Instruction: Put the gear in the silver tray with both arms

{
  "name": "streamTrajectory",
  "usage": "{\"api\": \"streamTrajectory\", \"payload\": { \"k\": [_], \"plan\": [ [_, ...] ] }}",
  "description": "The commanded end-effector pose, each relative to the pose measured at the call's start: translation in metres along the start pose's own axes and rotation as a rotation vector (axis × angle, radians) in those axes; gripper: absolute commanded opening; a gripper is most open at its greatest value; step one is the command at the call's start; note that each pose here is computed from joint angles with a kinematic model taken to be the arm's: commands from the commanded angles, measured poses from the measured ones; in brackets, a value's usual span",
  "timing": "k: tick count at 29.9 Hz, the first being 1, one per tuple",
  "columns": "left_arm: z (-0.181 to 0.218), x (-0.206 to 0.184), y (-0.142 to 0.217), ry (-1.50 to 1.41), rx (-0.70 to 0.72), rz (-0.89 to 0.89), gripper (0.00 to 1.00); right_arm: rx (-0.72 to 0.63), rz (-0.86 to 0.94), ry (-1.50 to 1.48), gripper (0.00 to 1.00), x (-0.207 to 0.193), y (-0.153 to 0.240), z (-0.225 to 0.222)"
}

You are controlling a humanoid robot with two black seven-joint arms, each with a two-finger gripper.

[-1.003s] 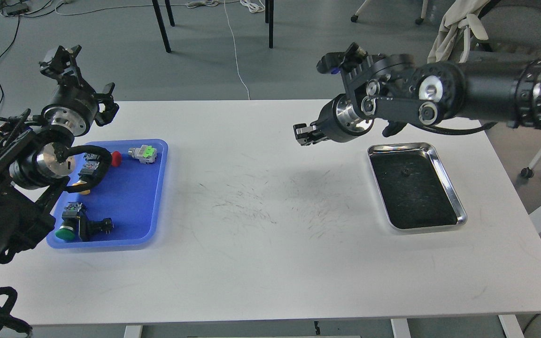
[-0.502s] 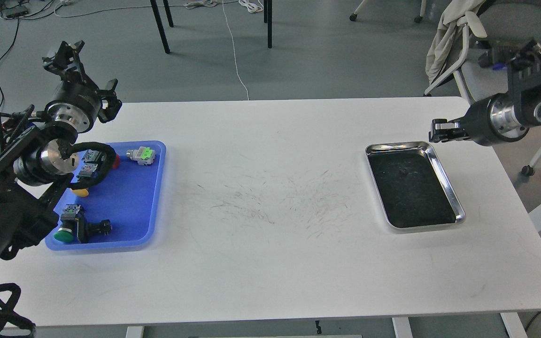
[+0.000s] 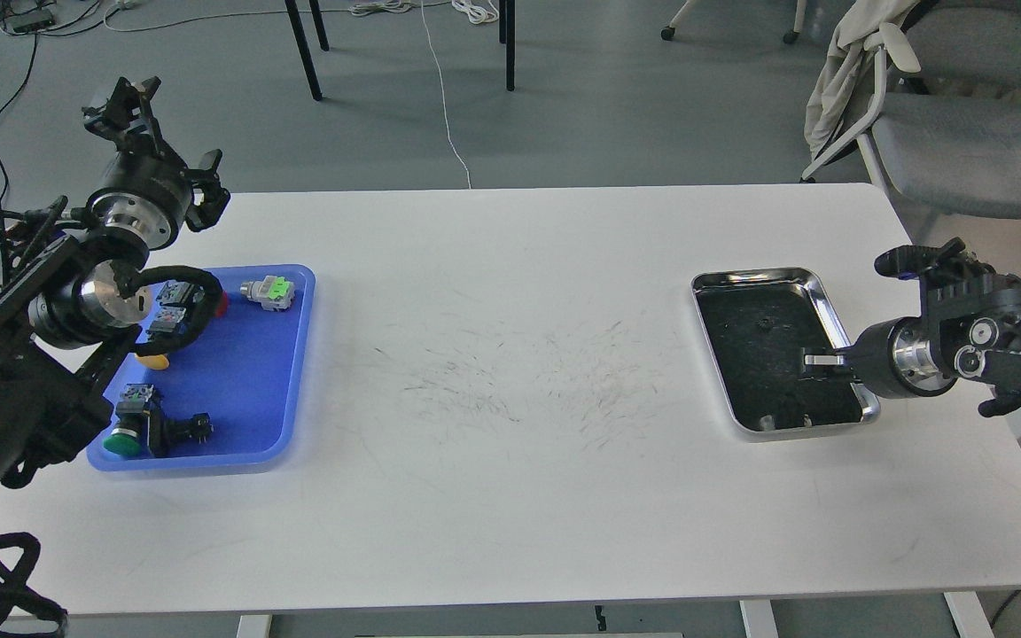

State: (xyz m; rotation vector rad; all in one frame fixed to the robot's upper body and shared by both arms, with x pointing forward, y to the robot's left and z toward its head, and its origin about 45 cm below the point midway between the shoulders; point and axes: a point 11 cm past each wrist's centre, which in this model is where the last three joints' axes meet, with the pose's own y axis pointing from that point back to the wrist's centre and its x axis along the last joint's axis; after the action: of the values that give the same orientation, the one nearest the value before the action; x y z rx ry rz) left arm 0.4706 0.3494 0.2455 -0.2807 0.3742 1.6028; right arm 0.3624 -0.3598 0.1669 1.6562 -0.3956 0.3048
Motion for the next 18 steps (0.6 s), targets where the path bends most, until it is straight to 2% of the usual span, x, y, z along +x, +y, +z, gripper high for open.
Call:
{"api": "streamTrajectory", "payload": {
  "k": [1, 6, 9, 10, 11, 12, 14, 16, 18],
  "plan": [
    [0.001, -0.001, 0.000, 0.000, -0.001, -0.002, 0.98, 0.004, 0.000, -0.001, 0.04, -0.001, -0.001, -0.001],
    [0.001, 0.000, 0.000, -0.001, -0.001, 0.004, 0.98, 0.010, 0.006, 0.008, 0.10, 0.001, -0.003, -0.006],
    [0.001, -0.001, -0.001, -0.001, -0.002, 0.004, 0.98, 0.016, 0.019, 0.010, 0.30, 0.004, -0.004, -0.009],
    [0.001, -0.001, -0.001, -0.001, -0.002, 0.004, 0.98, 0.018, 0.021, 0.009, 0.48, 0.005, -0.003, -0.010],
    [0.001, -0.001, -0.001, -0.001, -0.002, 0.002, 0.98, 0.018, 0.023, 0.007, 0.69, 0.006, -0.003, -0.010],
    [0.002, 0.000, -0.001, -0.002, -0.003, 0.004, 0.98, 0.023, 0.027, 0.002, 0.82, 0.007, -0.003, -0.011],
    [0.002, 0.000, -0.001, -0.003, -0.004, 0.004, 0.98, 0.029, 0.032, -0.001, 0.84, 0.009, -0.002, -0.013],
    [0.002, 0.000, -0.001, -0.003, -0.004, 0.004, 0.98, 0.031, 0.045, -0.008, 0.92, 0.013, 0.000, -0.012],
    [0.002, 0.000, -0.001, -0.003, -0.004, 0.005, 0.98, 0.045, 0.066, -0.024, 0.94, 0.021, 0.003, -0.016]
  ]
}}
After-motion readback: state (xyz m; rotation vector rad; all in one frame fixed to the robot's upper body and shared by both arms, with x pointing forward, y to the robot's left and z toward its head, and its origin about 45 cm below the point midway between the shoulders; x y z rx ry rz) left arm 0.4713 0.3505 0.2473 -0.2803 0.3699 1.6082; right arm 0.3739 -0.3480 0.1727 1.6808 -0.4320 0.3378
